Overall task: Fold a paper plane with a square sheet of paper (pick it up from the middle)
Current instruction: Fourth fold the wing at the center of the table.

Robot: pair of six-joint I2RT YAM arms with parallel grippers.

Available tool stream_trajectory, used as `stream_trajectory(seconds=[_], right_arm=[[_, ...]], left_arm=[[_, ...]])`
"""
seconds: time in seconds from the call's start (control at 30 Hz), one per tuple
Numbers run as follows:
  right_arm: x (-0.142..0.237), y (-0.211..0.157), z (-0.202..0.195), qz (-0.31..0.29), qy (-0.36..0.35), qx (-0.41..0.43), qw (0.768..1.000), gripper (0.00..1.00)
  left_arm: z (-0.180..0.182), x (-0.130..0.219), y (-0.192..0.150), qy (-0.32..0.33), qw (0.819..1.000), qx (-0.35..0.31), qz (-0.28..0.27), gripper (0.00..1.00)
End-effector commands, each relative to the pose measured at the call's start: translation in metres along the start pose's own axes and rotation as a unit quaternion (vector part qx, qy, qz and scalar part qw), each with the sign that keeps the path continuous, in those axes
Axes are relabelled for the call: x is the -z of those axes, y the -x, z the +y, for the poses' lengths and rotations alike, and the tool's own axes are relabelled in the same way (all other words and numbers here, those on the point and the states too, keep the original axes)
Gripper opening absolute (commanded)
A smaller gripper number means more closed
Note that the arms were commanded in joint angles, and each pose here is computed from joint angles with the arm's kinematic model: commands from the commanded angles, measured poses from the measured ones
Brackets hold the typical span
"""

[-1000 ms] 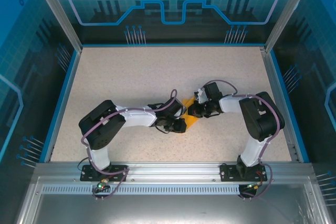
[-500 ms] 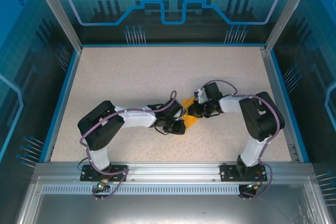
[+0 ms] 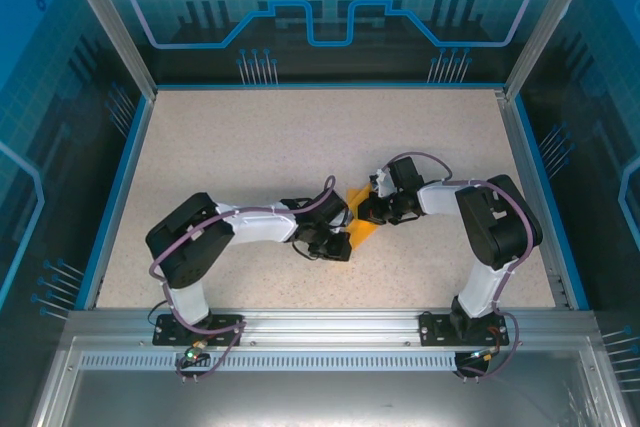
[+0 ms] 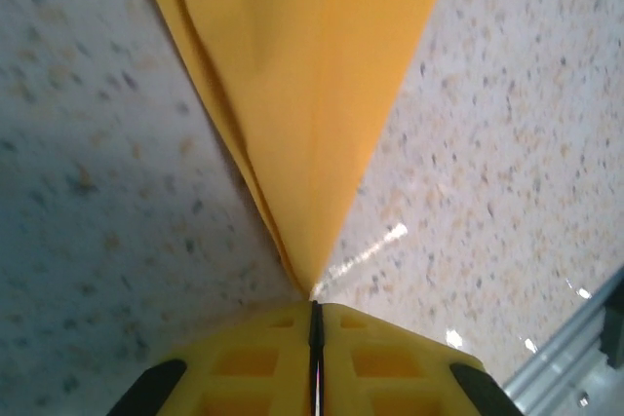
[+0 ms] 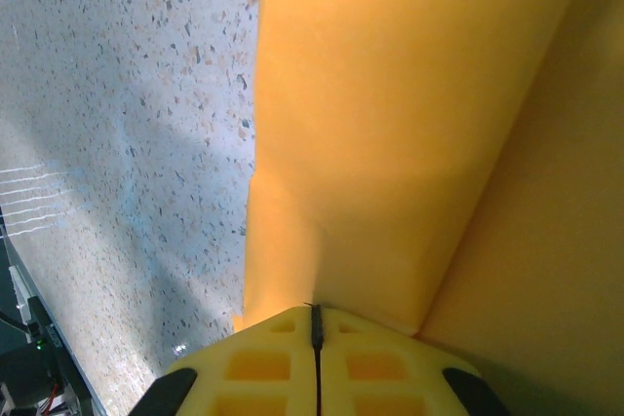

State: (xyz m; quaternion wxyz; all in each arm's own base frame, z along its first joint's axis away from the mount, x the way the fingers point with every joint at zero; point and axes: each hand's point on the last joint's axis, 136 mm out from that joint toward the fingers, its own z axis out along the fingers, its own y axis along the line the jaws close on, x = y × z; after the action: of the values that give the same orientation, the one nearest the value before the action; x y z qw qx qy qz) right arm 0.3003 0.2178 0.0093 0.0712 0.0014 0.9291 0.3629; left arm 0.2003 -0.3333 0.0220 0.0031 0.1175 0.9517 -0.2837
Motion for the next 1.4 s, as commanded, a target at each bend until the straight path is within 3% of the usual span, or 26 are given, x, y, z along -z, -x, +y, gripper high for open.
stream_trajectory(seconds=[0.0,0.17,0.5,0.83,1.37], right_arm=[[0.0,-0.018,-0.043,0.021,-0.075,-0.037,0.996,0.06],[0.0,-0.018,-0.04,0.02,-0.069,-0.037,0.997,0.06],[0.0,-0.017,-0.036,0.019,-0.058,-0.035,0.998,0.06],[0.003,-0.011,-0.031,0.016,-0.056,-0.028,0.998,0.06],[0.009,0.018,-0.032,-0.012,-0.062,-0.031,0.998,0.1]], left_arm=[[-0.03,0.024,0.005,-0.04,0.999,-0.003,0.005,0.11],[-0.052,0.045,0.036,-0.074,0.996,-0.008,-0.046,0.12],[-0.03,0.013,0.069,-0.036,0.997,-0.017,-0.064,0.11],[0.011,-0.011,0.061,0.012,0.999,-0.003,-0.05,0.1],[0.074,-0.033,0.017,0.09,0.996,0.013,-0.003,0.06]])
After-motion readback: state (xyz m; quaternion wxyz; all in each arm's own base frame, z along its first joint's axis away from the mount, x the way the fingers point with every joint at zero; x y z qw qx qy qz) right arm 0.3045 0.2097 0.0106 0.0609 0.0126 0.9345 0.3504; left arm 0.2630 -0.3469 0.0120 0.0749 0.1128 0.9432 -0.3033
